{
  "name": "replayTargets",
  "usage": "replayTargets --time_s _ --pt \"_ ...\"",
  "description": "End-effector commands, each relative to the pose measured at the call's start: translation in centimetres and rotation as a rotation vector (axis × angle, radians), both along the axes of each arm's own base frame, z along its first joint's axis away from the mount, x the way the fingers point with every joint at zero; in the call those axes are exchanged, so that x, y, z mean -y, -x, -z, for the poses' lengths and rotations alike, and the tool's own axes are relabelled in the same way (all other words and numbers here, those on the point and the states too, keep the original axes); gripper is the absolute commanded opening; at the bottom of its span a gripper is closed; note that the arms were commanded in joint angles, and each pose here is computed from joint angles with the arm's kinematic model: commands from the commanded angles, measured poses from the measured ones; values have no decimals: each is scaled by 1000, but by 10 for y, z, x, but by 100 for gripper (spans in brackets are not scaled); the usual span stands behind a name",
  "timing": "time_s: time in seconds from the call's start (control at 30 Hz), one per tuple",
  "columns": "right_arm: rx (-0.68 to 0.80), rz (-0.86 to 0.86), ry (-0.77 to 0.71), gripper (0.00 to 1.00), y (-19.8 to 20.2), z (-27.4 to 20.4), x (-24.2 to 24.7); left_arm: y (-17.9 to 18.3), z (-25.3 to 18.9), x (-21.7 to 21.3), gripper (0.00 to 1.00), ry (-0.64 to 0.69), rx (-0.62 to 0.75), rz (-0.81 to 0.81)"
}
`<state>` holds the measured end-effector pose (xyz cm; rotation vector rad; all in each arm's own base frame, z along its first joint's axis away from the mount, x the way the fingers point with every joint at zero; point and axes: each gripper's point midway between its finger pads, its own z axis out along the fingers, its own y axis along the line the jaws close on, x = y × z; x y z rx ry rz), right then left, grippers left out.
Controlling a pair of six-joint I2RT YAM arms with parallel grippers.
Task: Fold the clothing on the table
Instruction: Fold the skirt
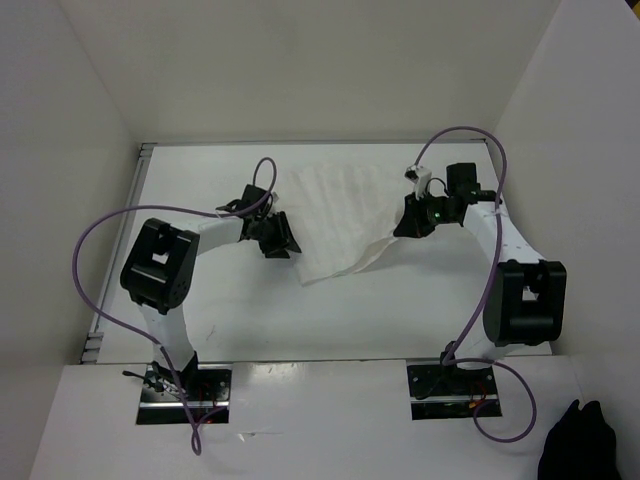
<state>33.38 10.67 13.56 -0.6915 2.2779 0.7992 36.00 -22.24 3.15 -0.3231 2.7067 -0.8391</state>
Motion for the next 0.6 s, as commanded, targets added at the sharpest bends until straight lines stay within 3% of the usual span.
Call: replayTargets --time_s 0.0,0.27,0.5,0.57 --pt "72 -17 0 0 -7 -10 -6 22 -19 19 52 62 13 47" --pt "73 -18 -12 0 -10 -10 -13 76 1 32 52 29 -69 97" --pt "66 -22 -16 0 -9 -10 -17 78 16 29 52 10 -92 92" --pt "73 -22 -5 0 -10 -9 -15 73 19 31 44 11 -81 99"
